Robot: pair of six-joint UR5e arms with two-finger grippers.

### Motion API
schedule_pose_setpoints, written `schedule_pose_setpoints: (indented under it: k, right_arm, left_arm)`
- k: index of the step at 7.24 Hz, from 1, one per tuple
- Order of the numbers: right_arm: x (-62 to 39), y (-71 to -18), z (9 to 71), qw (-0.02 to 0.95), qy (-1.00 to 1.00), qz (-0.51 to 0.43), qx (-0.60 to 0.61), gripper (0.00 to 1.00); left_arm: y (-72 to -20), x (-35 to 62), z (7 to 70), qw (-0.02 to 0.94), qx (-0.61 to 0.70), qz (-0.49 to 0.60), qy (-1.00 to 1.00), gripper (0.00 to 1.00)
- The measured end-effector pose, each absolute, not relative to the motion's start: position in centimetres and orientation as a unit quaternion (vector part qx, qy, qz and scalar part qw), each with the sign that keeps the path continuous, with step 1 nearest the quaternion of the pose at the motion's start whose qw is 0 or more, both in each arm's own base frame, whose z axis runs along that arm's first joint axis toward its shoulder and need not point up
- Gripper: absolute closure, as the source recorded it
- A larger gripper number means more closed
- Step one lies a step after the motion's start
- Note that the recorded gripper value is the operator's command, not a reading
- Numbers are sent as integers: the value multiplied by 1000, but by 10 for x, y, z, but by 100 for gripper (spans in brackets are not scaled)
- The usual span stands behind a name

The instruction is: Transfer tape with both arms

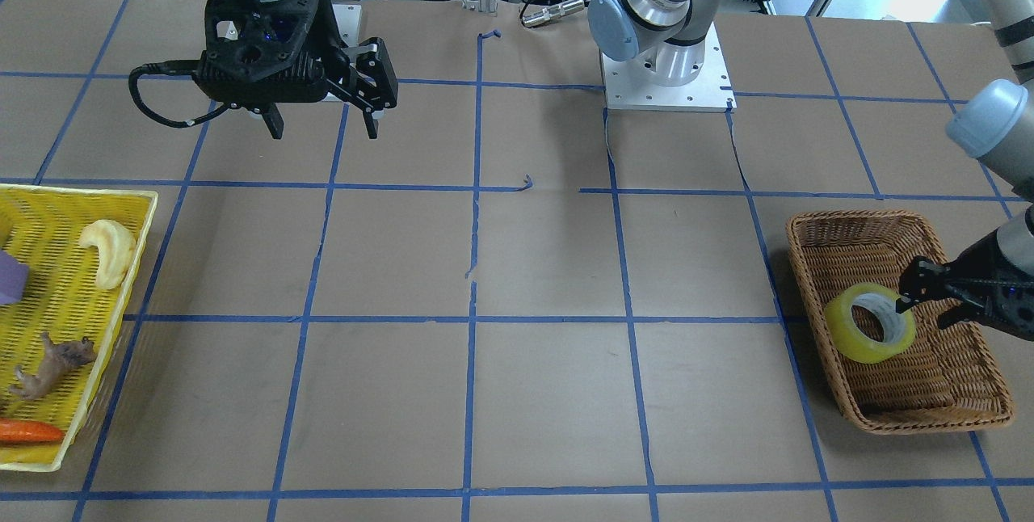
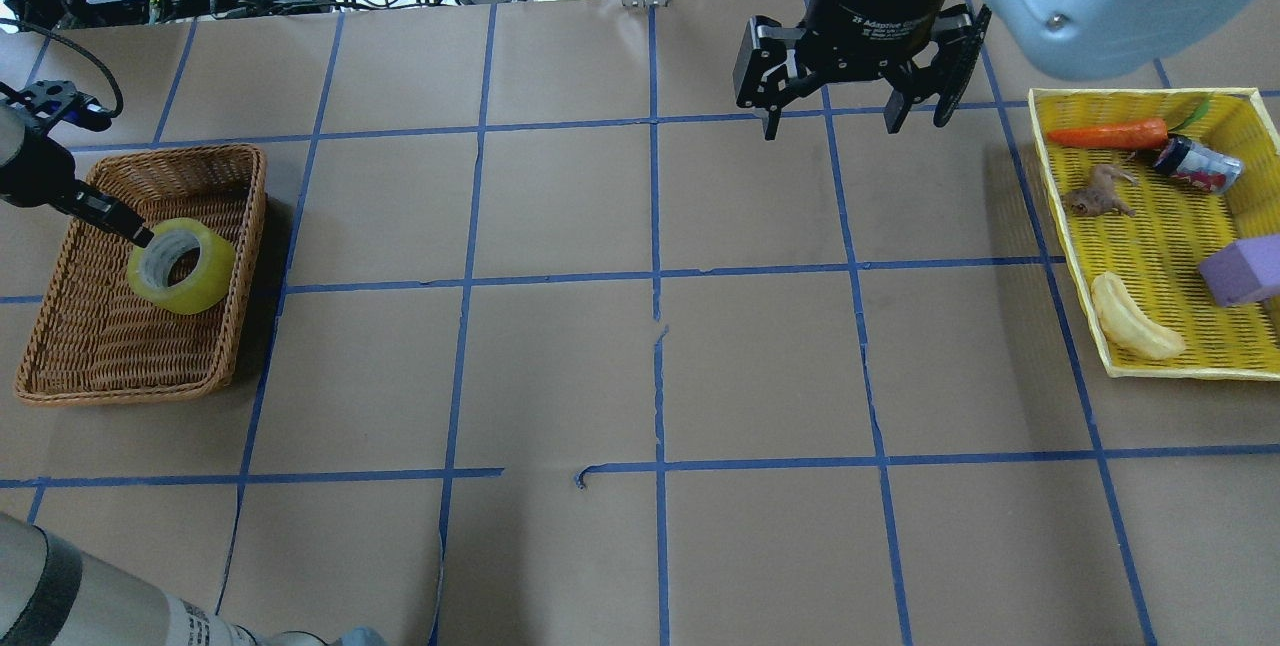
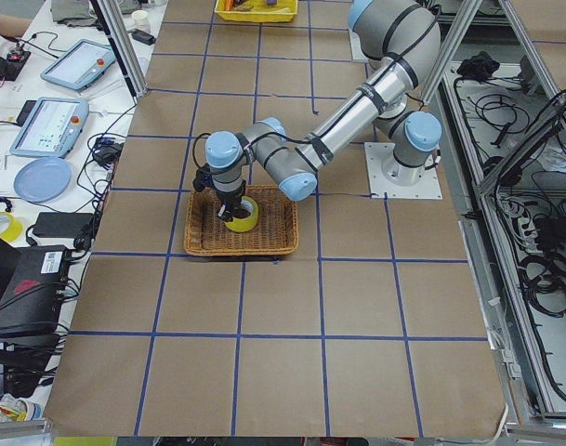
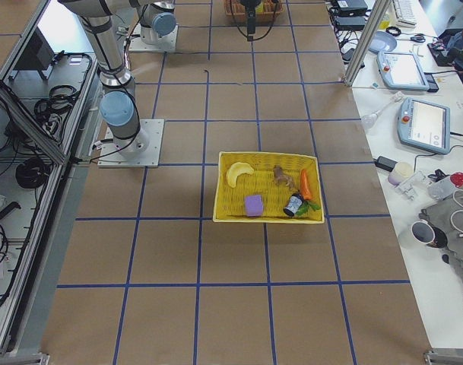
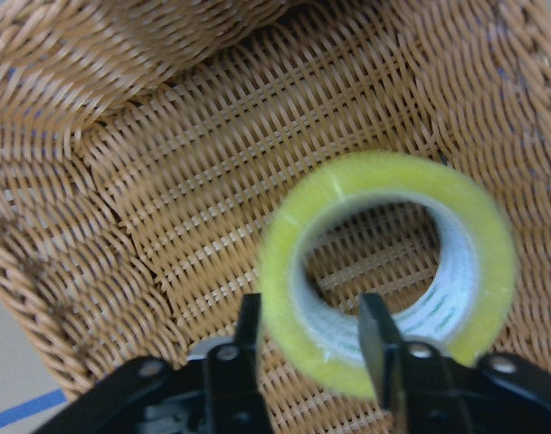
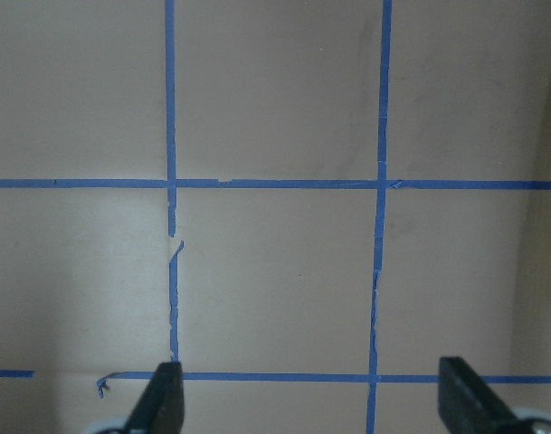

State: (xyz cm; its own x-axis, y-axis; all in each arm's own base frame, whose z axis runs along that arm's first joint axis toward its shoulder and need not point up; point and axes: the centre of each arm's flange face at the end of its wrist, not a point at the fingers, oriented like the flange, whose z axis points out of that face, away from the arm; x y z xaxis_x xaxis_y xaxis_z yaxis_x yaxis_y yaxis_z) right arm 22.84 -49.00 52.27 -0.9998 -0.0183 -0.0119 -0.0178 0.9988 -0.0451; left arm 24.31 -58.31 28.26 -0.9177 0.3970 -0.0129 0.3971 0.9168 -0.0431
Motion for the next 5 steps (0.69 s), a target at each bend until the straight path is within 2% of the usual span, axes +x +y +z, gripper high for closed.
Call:
schedule_pose_setpoints:
  k: [2,5]
  right_arm:
    - [229,-490,522,7,1000,-24,-10,0]
    - [228,-491,522,6,1000,-24,-11,0]
  left_arm:
    - [-582,211,332,17,190,-43,981,2]
    - [-582,44,431,11,90,-49,995,0]
